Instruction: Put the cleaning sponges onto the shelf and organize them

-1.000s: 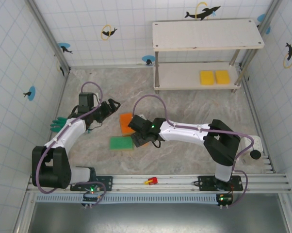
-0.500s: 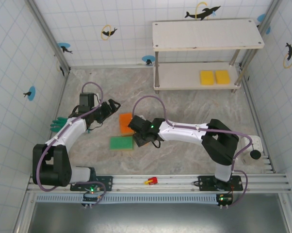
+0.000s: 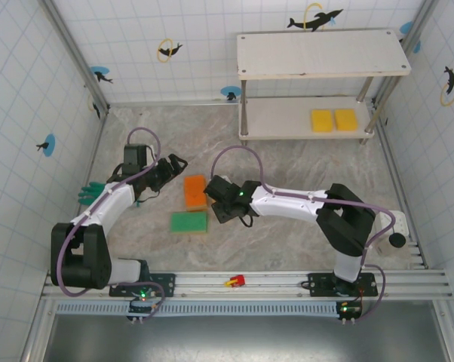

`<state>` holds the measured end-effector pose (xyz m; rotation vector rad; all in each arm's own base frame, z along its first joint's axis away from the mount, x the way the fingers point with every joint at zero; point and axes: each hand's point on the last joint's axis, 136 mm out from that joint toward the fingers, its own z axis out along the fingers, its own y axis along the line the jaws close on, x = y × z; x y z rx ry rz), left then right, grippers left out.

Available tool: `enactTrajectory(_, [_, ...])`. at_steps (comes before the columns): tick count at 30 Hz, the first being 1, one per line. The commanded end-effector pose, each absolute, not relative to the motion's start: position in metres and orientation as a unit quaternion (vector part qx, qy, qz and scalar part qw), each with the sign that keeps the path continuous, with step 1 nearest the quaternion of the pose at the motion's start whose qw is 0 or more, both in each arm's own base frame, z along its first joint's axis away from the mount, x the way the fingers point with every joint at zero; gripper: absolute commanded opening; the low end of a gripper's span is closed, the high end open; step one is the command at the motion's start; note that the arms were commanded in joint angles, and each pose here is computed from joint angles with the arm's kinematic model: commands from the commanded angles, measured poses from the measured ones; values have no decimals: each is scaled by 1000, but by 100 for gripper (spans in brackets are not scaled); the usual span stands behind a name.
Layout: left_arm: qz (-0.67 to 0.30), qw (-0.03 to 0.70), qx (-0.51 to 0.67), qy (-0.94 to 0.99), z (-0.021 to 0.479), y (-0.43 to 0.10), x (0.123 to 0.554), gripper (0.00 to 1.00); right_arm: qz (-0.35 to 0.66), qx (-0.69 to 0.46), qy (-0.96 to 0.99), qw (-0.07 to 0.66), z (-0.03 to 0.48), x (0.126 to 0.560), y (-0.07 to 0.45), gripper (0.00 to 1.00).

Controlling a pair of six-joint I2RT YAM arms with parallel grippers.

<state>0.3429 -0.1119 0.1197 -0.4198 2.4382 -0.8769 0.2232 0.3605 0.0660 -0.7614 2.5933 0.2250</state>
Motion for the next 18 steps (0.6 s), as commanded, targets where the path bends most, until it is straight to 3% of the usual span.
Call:
enactTrajectory(1, [-324, 259, -148, 898, 120, -113, 347, 97, 88, -269, 933, 224, 76, 225, 356, 60])
enactTrajectory(18, [-326, 257, -147, 898, 118, -115, 348, 97, 79, -259, 930, 248, 94, 238, 337, 55])
